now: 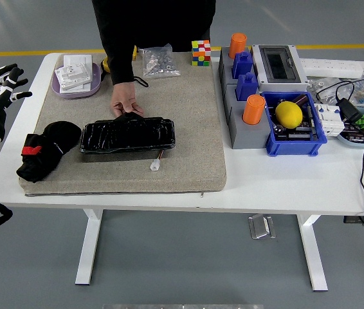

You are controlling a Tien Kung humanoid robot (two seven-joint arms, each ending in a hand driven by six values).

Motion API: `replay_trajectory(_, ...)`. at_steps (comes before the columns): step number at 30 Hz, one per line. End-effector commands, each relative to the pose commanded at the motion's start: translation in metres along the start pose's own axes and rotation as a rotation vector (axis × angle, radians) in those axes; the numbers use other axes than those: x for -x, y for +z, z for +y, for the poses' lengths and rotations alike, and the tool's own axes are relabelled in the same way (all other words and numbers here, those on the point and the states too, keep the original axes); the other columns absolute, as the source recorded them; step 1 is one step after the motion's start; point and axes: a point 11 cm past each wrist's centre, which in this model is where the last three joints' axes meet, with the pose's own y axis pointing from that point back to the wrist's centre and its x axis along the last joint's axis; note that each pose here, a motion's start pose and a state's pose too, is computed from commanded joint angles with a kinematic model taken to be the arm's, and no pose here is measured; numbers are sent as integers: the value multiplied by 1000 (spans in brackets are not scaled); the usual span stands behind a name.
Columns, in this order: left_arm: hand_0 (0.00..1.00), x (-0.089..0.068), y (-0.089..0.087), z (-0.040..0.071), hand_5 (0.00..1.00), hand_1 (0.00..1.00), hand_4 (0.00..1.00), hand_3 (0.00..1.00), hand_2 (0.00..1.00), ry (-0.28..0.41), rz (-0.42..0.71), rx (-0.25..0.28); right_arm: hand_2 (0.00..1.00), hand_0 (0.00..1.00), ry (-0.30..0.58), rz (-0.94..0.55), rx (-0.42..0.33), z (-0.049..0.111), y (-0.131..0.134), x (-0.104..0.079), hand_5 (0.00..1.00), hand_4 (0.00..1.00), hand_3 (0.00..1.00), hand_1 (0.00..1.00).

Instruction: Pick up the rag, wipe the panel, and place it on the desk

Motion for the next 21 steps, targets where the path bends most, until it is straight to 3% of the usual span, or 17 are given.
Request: replay_trajectory(21, 498, -3, -4, 2, 436, 674, 836, 648, 715, 5, -3, -14, 665, 725, 1, 6, 3, 0, 0, -2, 418, 998, 577, 559)
